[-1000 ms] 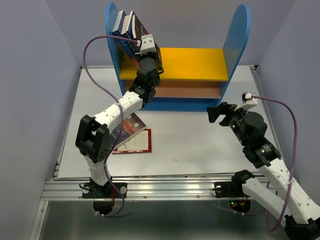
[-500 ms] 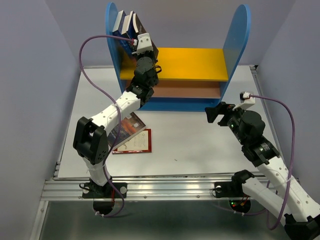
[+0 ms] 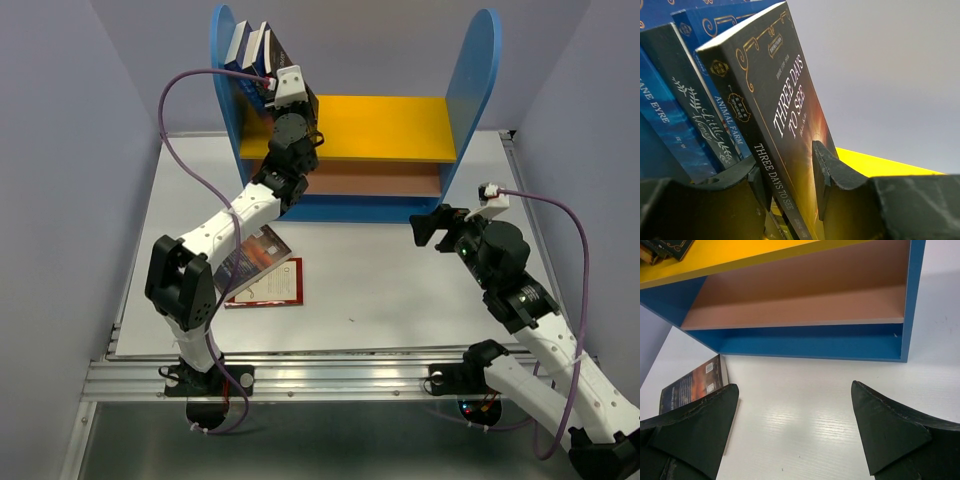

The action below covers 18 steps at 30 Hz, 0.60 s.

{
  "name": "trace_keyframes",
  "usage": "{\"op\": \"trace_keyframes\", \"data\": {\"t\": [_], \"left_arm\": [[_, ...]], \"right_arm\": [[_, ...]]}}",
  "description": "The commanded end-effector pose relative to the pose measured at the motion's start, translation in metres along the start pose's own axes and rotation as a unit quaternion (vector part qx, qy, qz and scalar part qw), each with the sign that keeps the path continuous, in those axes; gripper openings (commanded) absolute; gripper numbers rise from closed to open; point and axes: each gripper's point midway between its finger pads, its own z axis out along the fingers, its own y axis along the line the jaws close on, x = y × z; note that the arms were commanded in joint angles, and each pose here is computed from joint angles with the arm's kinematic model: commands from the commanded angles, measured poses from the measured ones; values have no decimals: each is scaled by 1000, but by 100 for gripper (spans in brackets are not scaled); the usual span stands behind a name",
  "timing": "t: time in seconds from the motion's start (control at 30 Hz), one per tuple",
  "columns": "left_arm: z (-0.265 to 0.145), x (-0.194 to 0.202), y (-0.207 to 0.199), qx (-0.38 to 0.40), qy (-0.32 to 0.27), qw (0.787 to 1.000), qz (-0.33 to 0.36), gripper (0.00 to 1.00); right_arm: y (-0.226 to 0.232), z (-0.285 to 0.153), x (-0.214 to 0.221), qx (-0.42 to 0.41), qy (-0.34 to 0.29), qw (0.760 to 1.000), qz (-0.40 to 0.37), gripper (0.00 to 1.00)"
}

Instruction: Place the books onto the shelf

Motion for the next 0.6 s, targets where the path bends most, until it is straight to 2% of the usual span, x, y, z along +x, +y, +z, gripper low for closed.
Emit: {"op": "trace_keyframes", "data": {"t": [0.0,0.13,0.17,0.37,0.57], "left_arm": [[-5,-50,51,-81,-30,996,-19,48],[-11,-55,51,-80,-28,996,-22,57],[-13,-56,50,-78,-26,996,-21,65],[-36,-65,42,-66,-1,998,-14,97],[-49,-62,51,-76,30,997,-8,99]], "right_arm": [[10,1,-15,-21,-23,999,-7,100],[11,1,-13,-24,-20,999,-10,100],[11,1,-13,-24,-20,999,-11,100],[12,-1,-14,-29,-21,999,-13,100],[13,-2,-12,-33,-20,999,-15,100]]}}
